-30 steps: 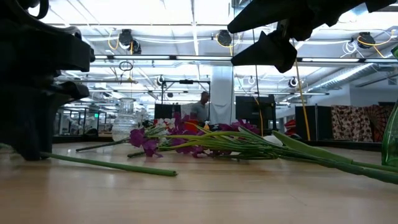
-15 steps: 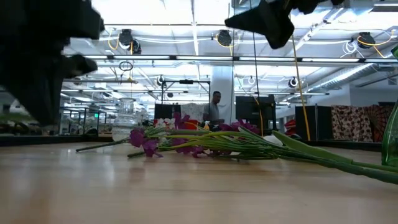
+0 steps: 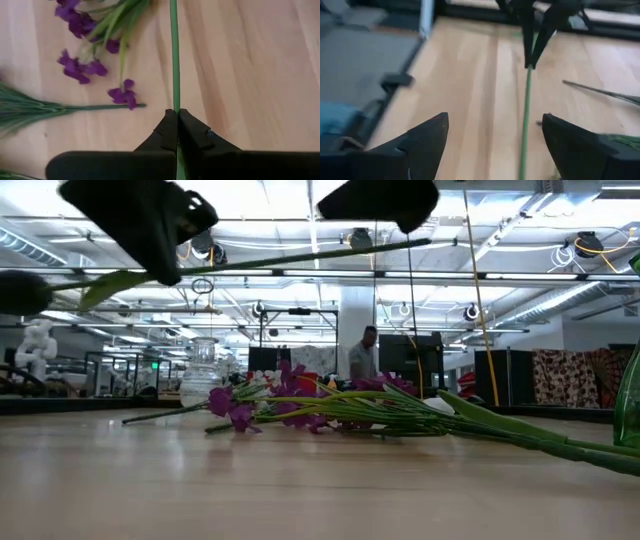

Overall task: Sort flowers into vase by color
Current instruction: Prepare the flowers

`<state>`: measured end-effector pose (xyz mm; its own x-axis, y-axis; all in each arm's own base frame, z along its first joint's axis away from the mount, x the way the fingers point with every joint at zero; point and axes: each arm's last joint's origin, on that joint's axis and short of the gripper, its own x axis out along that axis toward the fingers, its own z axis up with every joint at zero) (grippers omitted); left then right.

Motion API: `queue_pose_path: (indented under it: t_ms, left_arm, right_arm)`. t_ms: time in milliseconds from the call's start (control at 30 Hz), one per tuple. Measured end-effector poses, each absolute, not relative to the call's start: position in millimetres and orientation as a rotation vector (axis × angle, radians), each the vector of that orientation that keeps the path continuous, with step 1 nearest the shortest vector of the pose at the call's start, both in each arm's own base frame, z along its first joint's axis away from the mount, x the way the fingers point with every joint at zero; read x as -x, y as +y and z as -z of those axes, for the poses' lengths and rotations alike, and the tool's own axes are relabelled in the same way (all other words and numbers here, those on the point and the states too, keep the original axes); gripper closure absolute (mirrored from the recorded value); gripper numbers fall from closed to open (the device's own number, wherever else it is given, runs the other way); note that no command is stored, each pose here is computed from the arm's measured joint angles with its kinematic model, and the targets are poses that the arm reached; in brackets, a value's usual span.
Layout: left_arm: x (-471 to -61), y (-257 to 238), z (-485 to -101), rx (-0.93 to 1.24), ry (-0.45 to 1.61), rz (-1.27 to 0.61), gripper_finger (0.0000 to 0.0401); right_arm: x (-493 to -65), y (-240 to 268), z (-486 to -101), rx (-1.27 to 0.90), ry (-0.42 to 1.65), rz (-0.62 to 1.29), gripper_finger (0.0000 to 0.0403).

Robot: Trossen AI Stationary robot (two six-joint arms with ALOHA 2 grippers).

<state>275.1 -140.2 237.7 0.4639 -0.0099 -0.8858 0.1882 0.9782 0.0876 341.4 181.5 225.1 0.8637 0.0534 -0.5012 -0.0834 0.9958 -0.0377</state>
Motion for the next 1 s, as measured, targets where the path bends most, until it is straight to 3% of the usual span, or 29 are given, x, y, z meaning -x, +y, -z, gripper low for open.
queue_pose_path:
  t_ms: [333,733,1000]
  left_arm:
    - [-281,-130,-238,-0.237,1.075,0.133,0.0397]
    - [-281,-130,-238,-0.237,1.072,0.129,0.0397]
    - [-281,-129,-238,-0.238,1.07,0.126,0.0394]
  right_arm:
    - [-385,189,-215,0.193,0.679,0.096,0.0105]
    - [-396,176,-209,0.144,0.695,0.152,0.0261]
    - [-393,174,-207,0.149,0.733,0.16,0.0333]
